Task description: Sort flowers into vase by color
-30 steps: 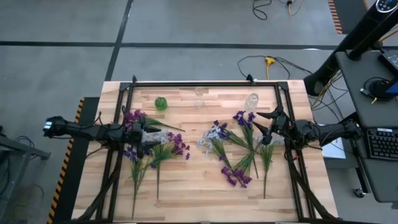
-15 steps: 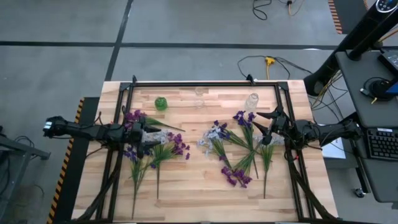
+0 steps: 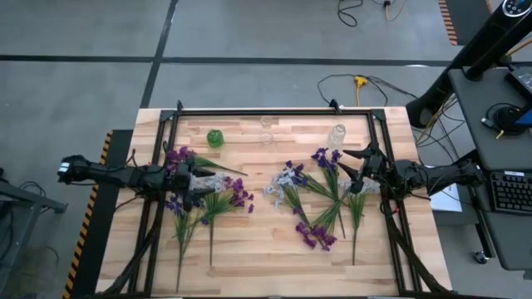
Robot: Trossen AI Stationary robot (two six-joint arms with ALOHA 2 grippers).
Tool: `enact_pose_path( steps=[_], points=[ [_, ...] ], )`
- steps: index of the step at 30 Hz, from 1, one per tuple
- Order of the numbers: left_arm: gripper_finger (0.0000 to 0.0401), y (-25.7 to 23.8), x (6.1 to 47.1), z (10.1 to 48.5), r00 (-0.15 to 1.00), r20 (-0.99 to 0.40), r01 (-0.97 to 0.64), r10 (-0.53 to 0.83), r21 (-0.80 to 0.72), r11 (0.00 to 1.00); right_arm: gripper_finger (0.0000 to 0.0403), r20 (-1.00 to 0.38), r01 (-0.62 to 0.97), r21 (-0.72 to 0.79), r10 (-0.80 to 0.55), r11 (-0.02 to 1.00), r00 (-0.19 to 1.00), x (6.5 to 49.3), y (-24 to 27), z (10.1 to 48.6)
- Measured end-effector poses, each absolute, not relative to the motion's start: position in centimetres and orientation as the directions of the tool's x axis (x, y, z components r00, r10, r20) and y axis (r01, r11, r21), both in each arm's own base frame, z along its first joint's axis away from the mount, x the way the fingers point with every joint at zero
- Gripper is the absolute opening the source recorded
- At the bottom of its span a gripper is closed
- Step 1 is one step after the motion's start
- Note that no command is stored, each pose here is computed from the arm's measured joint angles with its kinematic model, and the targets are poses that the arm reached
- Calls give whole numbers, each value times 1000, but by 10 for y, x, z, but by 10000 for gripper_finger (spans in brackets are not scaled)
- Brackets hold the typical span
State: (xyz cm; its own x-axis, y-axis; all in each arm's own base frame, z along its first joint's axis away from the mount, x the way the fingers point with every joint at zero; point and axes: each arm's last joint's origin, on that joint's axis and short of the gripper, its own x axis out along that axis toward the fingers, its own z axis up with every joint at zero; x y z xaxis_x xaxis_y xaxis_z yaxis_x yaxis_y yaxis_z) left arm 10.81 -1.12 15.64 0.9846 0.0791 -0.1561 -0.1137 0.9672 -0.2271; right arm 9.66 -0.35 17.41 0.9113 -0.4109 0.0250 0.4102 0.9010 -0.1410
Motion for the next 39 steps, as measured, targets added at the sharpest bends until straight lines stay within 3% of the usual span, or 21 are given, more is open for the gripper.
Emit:
enact_pose_path(
  steps=[16, 20, 23, 27, 32, 39],
  points=[
    [294, -10, 108, 157, 983, -152, -139, 105, -227, 964, 219, 25, 410, -141, -411, 901, 911, 97, -3, 174],
    [294, -10, 109, 163, 990, -88, -139, 112, -422, 896, 219, 25, 410, -141, -411, 901, 911, 97, -3, 174],
    [294, -9, 109, 173, 990, 17, -116, 140, -472, 874, 219, 34, 429, -123, -428, 895, 903, 96, -4, 175],
    [294, -9, 108, 189, 974, 176, -29, 144, -531, 847, 219, 56, 457, 26, -458, 889, 887, 96, -5, 178],
    [294, -8, 107, 193, 959, 216, -54, 186, -505, 862, 219, 55, 395, 367, -444, 842, 895, 96, -4, 177],
    [294, -7, 109, 191, 957, 185, -71, 221, -592, 803, 219, 58, 385, 408, -444, 828, 894, 96, -4, 178]
  ],
)
